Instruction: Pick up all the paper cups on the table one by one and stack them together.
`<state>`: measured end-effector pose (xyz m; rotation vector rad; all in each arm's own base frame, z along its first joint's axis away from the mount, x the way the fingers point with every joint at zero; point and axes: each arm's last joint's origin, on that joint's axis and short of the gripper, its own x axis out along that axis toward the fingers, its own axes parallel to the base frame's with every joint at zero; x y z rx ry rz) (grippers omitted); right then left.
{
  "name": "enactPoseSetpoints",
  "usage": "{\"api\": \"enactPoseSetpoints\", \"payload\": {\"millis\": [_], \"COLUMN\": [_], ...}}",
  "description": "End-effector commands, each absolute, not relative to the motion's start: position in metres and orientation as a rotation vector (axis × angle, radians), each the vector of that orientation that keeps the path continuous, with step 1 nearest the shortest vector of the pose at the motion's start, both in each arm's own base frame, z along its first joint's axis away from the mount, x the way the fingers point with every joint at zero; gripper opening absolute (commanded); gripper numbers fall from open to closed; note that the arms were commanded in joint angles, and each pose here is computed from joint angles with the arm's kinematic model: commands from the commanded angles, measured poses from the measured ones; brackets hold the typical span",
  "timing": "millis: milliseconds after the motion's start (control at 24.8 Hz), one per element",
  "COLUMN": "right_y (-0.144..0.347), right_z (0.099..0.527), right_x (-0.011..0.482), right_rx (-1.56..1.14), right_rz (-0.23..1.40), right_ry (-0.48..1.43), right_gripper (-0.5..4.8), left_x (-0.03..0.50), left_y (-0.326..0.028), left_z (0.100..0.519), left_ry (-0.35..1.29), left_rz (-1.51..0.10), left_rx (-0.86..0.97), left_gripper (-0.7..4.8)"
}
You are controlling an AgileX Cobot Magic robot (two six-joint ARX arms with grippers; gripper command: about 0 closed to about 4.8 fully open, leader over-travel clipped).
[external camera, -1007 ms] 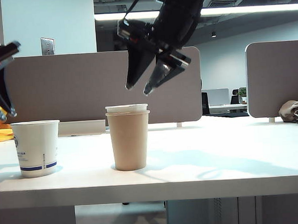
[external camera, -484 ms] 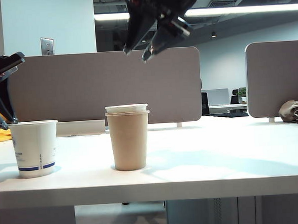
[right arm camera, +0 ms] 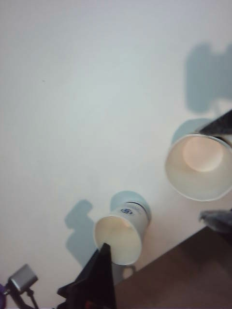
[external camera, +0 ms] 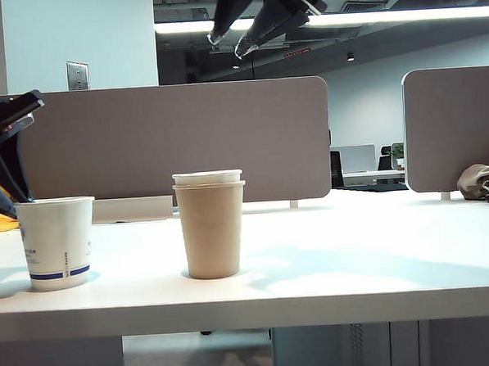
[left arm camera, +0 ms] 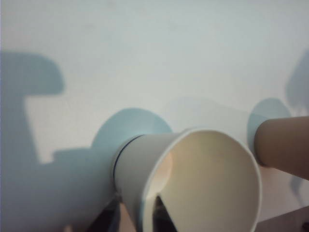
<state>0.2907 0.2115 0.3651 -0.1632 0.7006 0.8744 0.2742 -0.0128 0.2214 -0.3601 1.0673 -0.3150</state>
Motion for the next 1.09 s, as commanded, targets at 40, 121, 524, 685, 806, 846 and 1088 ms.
{"api": "enactPoseSetpoints", "payload": {"millis": [40, 121, 524, 685, 806, 846, 1088], "right_y": [0.2077, 0.206, 0.2044, 0.2035, 0.2035, 0.2035, 0.2033], "right_z": [0.3614, 0.3582, 0.3587, 0.3581, 0.358, 0.358, 0.3577], "right_x": [0.2847, 0.2822, 0.2795, 0.2784, 0.2782, 0.2782, 0.2779], "right_rx": [-0.174, -0.183, -0.185, -0.187, -0.187, -0.187, -0.188], "right_rz": [0.87, 0.865, 0.865, 0.864, 0.866, 0.866, 0.866], "right_ry": [0.787, 0.833, 0.851, 0.865, 0.867, 0.868, 0.873], "right_gripper": [2.11, 2.11, 1.8, 0.18, -0.06, -0.06, -0.06], "left_x": [0.2745, 0.2751, 0.2775, 0.2778, 0.2777, 0.2777, 0.2783], "left_y": [-0.0133, -0.0134, -0.0146, -0.0146, -0.0146, -0.0146, -0.0152], "left_z": [0.2218, 0.2205, 0.2142, 0.2142, 0.2143, 0.2143, 0.216], "left_ry": [1.067, 1.072, 1.1, 1.098, 1.098, 1.098, 1.091], "left_rz": [-0.339, -0.341, -0.373, -0.374, -0.374, -0.374, -0.399], "left_rx": [-0.369, -0.372, -0.398, -0.398, -0.398, -0.398, -0.402], "left_gripper": [0.89, 0.88, 0.17, 0.16, 0.16, 0.16, -0.05]}}
